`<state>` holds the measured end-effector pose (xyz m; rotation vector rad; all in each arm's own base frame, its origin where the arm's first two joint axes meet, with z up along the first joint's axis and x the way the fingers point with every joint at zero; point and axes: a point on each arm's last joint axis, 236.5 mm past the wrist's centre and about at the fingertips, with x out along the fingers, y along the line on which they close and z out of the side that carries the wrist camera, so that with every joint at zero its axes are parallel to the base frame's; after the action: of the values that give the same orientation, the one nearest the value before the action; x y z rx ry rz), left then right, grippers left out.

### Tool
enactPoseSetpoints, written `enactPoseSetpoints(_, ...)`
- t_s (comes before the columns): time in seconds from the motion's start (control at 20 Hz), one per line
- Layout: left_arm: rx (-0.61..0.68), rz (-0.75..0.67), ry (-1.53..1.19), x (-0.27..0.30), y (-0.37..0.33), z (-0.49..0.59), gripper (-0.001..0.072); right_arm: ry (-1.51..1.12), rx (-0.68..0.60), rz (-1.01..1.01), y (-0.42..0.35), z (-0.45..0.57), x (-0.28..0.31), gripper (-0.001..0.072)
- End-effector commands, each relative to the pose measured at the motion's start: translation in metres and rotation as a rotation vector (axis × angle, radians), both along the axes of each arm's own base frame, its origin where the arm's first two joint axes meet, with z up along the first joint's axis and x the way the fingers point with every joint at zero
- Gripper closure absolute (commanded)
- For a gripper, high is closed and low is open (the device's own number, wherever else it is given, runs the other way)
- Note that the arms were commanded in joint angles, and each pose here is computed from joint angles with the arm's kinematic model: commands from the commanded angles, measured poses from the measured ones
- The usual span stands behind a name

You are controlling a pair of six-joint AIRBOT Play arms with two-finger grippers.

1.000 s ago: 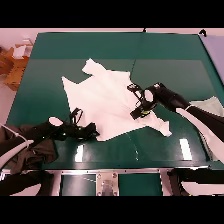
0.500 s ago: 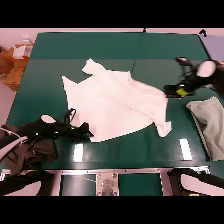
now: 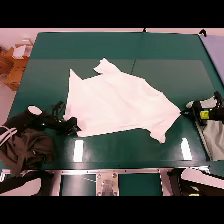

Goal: Fold the shirts.

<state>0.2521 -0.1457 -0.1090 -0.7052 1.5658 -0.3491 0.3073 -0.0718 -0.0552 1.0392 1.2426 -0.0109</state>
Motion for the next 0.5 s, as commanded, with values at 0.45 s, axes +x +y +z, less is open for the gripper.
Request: enactPoseSetpoints(0.45,0.009,-0.102,-0.87,0.117,-0.003,0.376,0.0688,-1.088,0.069,0.055,0.03,0.371,0.07,0.0695)
